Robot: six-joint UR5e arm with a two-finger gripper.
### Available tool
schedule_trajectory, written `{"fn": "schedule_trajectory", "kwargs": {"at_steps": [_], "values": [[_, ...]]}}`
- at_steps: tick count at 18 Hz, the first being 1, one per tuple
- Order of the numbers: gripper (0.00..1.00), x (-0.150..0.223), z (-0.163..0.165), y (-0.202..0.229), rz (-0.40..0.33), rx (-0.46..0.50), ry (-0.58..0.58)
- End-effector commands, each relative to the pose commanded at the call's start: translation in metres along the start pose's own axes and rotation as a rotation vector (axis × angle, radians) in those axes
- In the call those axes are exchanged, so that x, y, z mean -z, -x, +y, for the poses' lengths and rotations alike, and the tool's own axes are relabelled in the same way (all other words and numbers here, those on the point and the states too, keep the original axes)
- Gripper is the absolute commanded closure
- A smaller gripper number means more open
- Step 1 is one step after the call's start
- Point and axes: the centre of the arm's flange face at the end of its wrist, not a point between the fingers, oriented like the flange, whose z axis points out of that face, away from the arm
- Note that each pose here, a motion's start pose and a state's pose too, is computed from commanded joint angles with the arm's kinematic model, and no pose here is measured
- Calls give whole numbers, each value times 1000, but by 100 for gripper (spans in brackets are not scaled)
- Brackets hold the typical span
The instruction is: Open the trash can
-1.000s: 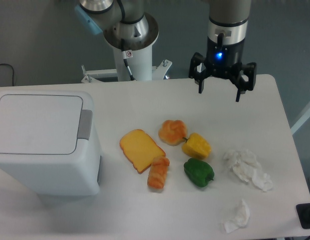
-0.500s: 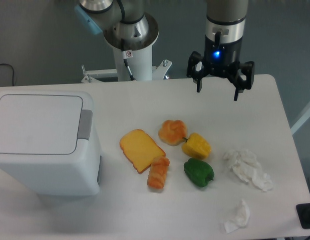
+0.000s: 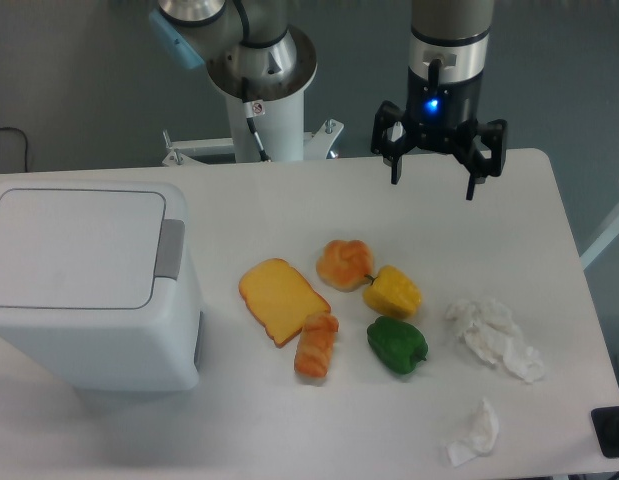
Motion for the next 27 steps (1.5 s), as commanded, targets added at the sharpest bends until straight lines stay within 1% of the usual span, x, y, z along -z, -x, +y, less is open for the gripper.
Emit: {"fn": "schedule_trajectory", "kwargs": {"at_steps": [4,5,7,9,12,14,18,21,22,25,27], "values": [[0,1,-3,-1,9,26,-17],[0,1,-2,-2,11,47,-17],[0,3,-4,-1,7,120,-22],[0,8,-10,0,-2,155,-45],[0,10,-14,-2,20,198,-78],[0,10,-15,-2,25,267,-78],[0,9,-29,-17,80,365,-115],[0,11,-40,-30,155,462,-160],[0,11,-45,-35,170,486,-165],[0,9,-62,-61,193,455,-162],[0,4,-70,-72,209,467,-151]]}}
